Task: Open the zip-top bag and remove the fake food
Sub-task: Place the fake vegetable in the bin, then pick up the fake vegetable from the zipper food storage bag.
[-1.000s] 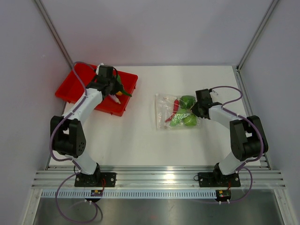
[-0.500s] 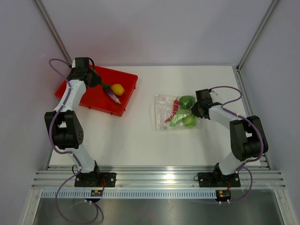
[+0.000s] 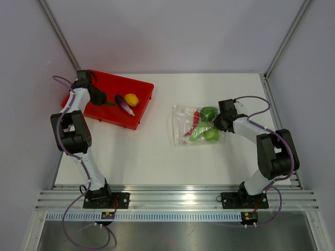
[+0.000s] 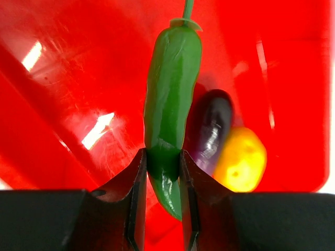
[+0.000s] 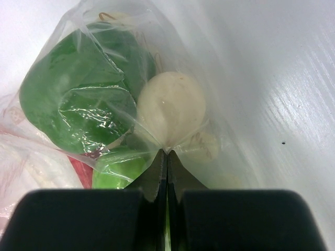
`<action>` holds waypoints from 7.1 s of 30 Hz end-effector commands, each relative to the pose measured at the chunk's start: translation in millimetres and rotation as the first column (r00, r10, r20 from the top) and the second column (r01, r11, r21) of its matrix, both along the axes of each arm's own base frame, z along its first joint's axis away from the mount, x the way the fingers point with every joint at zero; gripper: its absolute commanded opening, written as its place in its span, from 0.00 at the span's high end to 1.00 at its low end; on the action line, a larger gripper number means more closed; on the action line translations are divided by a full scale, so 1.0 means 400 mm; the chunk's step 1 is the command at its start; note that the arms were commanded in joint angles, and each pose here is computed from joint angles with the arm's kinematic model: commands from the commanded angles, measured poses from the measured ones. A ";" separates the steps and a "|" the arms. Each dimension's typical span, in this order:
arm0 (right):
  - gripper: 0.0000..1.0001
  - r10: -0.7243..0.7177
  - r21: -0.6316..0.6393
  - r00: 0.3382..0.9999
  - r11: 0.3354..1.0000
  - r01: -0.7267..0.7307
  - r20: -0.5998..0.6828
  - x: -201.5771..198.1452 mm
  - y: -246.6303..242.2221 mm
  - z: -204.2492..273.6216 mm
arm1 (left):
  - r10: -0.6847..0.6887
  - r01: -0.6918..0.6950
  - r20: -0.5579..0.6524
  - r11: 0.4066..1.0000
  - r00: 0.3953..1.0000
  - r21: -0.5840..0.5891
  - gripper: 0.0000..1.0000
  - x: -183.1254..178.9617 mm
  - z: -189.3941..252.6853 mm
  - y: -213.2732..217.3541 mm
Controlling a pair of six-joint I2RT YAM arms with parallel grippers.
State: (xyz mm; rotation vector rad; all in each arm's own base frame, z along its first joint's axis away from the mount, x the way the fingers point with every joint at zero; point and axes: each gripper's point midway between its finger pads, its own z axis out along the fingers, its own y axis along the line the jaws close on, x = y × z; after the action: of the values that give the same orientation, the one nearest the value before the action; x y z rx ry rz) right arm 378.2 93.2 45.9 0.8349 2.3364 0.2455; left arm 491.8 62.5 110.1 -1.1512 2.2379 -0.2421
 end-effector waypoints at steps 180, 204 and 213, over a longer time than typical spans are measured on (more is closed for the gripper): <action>1.00 0.076 0.107 0.992 0.991 -0.087 0.100 0.018 0.055 0.080 | -0.922 0.923 0.042 0.383 0.385 -0.043 0.60 -0.409 -0.204 -1.090; 1.00 0.051 0.081 0.994 0.995 -0.059 0.094 0.020 0.039 0.077 | -0.910 0.926 -0.174 0.366 0.376 0.090 0.89 -0.393 -0.226 -1.062; 1.00 -0.007 0.069 0.997 0.998 0.002 0.077 0.019 0.006 0.063 | -0.912 0.919 -0.136 0.369 0.387 0.142 0.90 -0.390 -0.138 -1.043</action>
State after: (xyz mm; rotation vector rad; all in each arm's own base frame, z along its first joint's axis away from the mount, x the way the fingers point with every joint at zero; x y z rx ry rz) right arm 379.3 107.8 59.3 0.8064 2.3311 0.3770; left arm 329.4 -365.7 24.9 0.3740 2.6862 -0.4697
